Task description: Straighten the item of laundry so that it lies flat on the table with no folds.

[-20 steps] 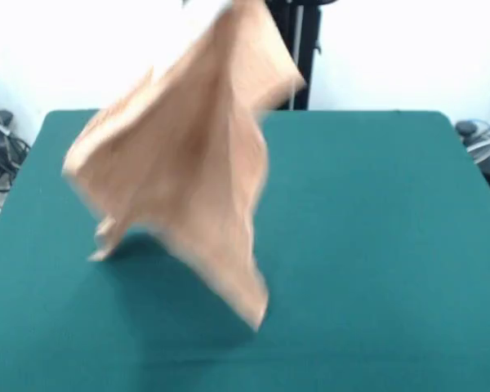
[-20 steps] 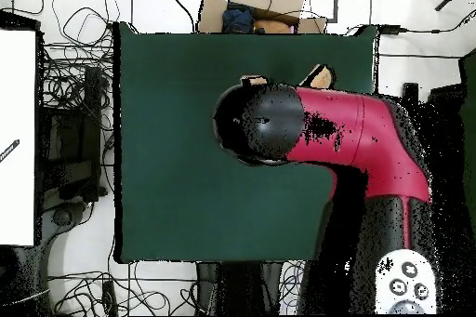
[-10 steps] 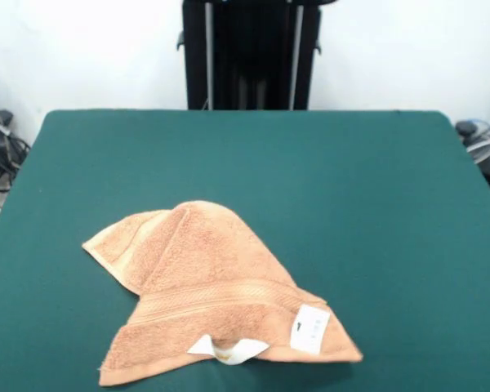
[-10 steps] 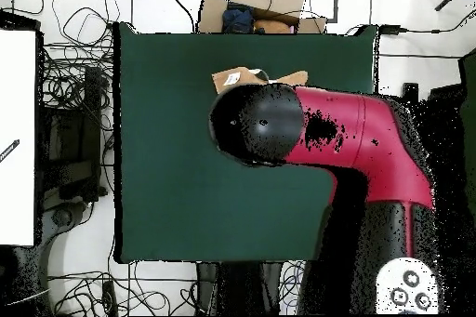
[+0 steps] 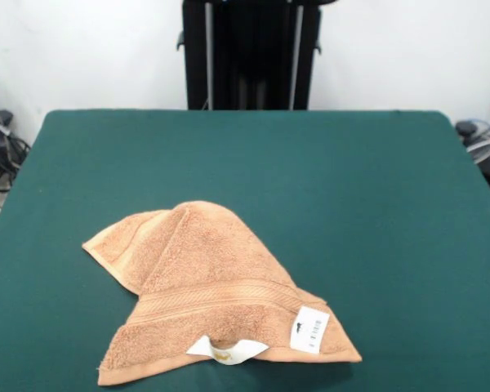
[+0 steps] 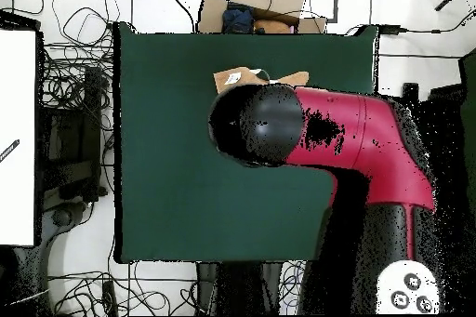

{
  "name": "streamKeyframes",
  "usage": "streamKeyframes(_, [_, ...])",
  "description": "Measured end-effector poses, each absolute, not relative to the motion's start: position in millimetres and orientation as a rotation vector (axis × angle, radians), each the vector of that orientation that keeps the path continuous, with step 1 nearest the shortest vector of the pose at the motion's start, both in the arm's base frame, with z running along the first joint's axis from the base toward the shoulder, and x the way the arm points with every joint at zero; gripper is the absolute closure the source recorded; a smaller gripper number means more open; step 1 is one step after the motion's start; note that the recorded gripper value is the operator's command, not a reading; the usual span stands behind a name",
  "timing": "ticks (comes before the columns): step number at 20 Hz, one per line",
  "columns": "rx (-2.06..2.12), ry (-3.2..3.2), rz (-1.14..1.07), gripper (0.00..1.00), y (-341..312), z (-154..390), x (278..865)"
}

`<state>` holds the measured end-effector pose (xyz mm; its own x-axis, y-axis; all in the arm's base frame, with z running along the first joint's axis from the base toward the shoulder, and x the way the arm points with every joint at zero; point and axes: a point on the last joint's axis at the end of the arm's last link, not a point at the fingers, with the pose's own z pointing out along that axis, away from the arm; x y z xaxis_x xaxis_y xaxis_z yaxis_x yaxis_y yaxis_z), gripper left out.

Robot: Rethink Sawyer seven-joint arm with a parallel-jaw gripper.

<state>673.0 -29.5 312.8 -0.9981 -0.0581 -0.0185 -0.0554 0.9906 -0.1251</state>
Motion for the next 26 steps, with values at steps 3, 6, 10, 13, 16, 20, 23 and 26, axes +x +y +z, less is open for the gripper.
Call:
streamKeyframes(3, [-0.087, 3.113, -0.194, 0.00, -30, 313, 673])
streamKeyframes(6, [-0.084, 3.113, -0.194, 0.00, -32, 313, 673])
streamKeyframes(10, [-0.077, 3.098, -0.197, 0.00, -36, 309, 676])
streamKeyframes(13, [-0.075, 3.064, -0.198, 0.00, -41, 299, 682])
streamKeyframes(16, [-0.081, 3.018, -0.197, 0.00, -44, 282, 691])
streamKeyframes(20, [-0.095, 2.958, -0.188, 0.00, -44, 249, 703])
streamKeyframes(23, [-0.104, 2.952, -0.175, 0.00, -42, 228, 706])
streamKeyframes(26, [-0.112, 2.964, -0.160, 0.00, -39, 208, 706])
